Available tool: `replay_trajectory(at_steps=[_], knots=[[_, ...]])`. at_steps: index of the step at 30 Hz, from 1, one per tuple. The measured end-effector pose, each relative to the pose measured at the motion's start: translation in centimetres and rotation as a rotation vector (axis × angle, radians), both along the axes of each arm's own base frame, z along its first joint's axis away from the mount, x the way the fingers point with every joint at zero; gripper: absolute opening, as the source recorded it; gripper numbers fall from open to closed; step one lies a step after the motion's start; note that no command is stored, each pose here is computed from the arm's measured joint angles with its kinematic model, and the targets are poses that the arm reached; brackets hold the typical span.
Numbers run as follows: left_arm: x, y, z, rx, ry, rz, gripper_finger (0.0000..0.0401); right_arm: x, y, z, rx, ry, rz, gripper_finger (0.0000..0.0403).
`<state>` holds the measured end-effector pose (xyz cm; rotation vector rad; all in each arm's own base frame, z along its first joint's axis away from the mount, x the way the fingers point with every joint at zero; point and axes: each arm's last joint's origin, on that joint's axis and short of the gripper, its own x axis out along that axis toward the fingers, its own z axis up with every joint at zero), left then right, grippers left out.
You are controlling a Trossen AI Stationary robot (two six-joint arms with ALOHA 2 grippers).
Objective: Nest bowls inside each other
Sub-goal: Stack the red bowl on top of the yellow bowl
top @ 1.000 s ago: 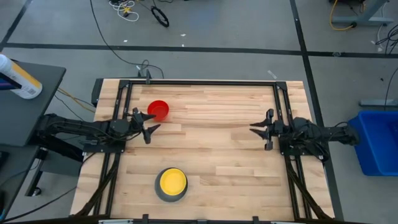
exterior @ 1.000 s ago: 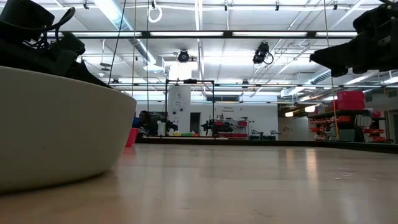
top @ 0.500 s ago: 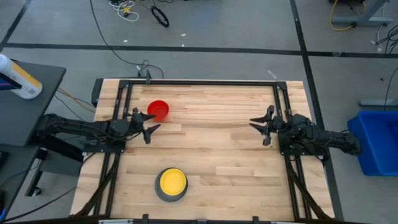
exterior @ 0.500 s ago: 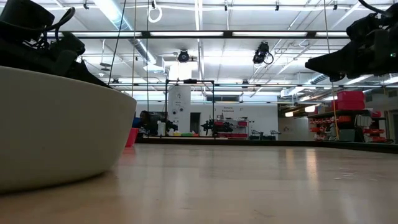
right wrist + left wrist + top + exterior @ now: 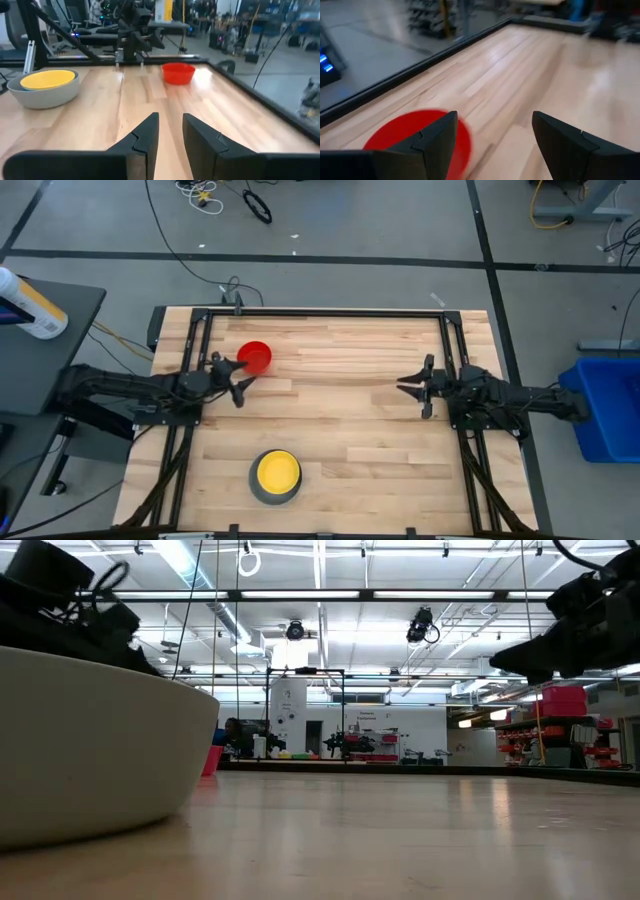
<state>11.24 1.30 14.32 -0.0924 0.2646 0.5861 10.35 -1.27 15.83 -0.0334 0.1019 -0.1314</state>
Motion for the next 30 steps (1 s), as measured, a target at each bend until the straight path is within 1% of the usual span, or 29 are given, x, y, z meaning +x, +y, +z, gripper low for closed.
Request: replay_trajectory(at_steps=[3,5,7,11,16,19,22,25,30], knots=[[0.1,0.8,-0.7,-0.027,0.056,0.081,0.0263,0.1,0.0,-0.2,0.061,0.012,-0.005,0.0096],[0.3,1.5,-1.2,-0.068,0.107,0.126,0.0263,0.1,0.0,-0.2,0.083,0.016,-0.008,0.0096],[0.5,2.2,-1.6,-0.122,0.169,0.146,0.0263,0.2,0.0,-0.3,0.086,0.019,-0.009,0.0095],[1.9,3.8,-0.9,-0.186,0.239,0.167,0.0264,0.2,0.0,-0.3,0.088,0.019,-0.008,0.0096],[5.0,5.4,0.8,-0.223,0.312,0.146,0.0271,0.2,0.0,-0.3,0.112,0.015,-0.011,0.0095],[6.9,6.1,0.9,-0.269,0.393,0.125,0.0272,0.2,0.0,-0.3,0.112,0.015,-0.011,0.0096],[8.7,6.9,0.4,-0.314,0.506,0.138,0.0269,0.2,0.0,-0.3,0.123,0.014,-0.012,0.0096],[10.2,7.8,-0.4,-0.344,0.589,0.157,0.0266,0.2,0.0,-0.3,0.134,0.012,-0.014,0.0095],[12.1,8.7,-1.2,-0.363,0.632,0.161,0.0263,0.2,0.0,-0.3,0.134,0.012,-0.014,0.0096]])
